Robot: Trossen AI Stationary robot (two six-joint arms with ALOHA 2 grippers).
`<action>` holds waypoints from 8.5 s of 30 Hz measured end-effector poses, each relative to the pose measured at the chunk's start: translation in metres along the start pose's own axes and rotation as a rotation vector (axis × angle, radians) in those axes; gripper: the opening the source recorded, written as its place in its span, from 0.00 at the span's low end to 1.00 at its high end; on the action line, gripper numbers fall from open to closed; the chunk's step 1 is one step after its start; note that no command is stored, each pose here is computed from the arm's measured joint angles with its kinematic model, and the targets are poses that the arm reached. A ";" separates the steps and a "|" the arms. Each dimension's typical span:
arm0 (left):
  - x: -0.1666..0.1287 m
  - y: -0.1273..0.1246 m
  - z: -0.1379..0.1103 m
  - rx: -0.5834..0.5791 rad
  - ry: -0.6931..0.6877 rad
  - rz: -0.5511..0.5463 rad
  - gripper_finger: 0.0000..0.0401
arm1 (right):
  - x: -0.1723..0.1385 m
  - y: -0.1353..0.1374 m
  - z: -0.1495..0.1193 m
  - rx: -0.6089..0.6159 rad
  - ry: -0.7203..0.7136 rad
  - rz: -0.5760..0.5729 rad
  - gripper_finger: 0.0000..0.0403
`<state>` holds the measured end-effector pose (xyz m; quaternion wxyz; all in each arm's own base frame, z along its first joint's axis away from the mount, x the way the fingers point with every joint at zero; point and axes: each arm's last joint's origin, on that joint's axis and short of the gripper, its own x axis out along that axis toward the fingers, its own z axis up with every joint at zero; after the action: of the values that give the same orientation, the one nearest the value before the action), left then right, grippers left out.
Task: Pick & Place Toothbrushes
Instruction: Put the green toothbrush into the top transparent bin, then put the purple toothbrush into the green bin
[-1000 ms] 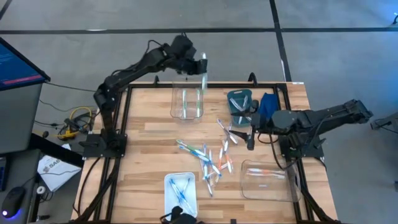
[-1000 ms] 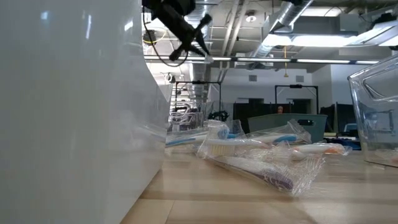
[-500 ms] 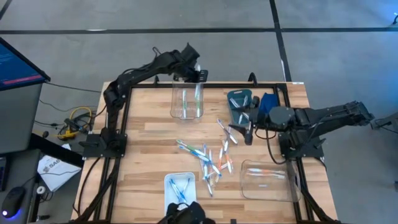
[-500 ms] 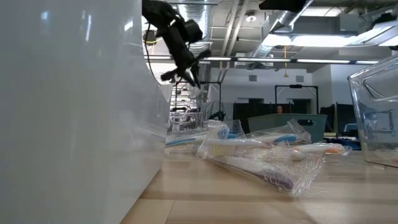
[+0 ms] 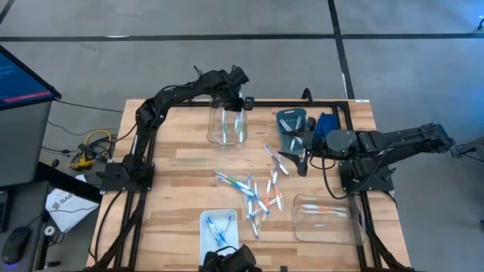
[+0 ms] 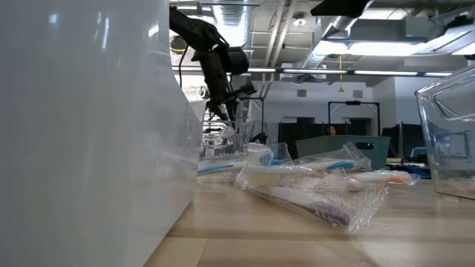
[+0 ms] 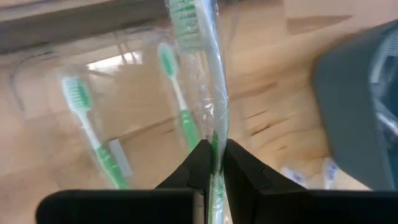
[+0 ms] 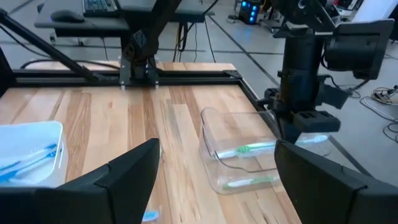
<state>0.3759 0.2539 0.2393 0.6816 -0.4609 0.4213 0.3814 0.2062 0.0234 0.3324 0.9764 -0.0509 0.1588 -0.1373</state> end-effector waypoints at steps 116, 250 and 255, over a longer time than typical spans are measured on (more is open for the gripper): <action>0.081 0.017 -0.048 -0.393 0.218 -0.091 0.36 | 0.016 -0.061 -0.002 0.047 0.023 -0.289 0.77; -0.168 -0.026 -0.097 0.690 -0.462 -0.415 0.54 | 0.016 -0.061 -0.003 0.041 0.040 -0.279 0.77; -0.174 -0.043 -0.108 0.820 -0.544 -0.472 0.54 | 0.016 -0.060 -0.004 0.185 0.027 -0.277 0.77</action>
<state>0.3292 0.1167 0.3894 0.9569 -0.1243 0.2291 0.1280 0.2045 -0.0392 0.3324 0.9464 0.0198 0.1502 -0.2853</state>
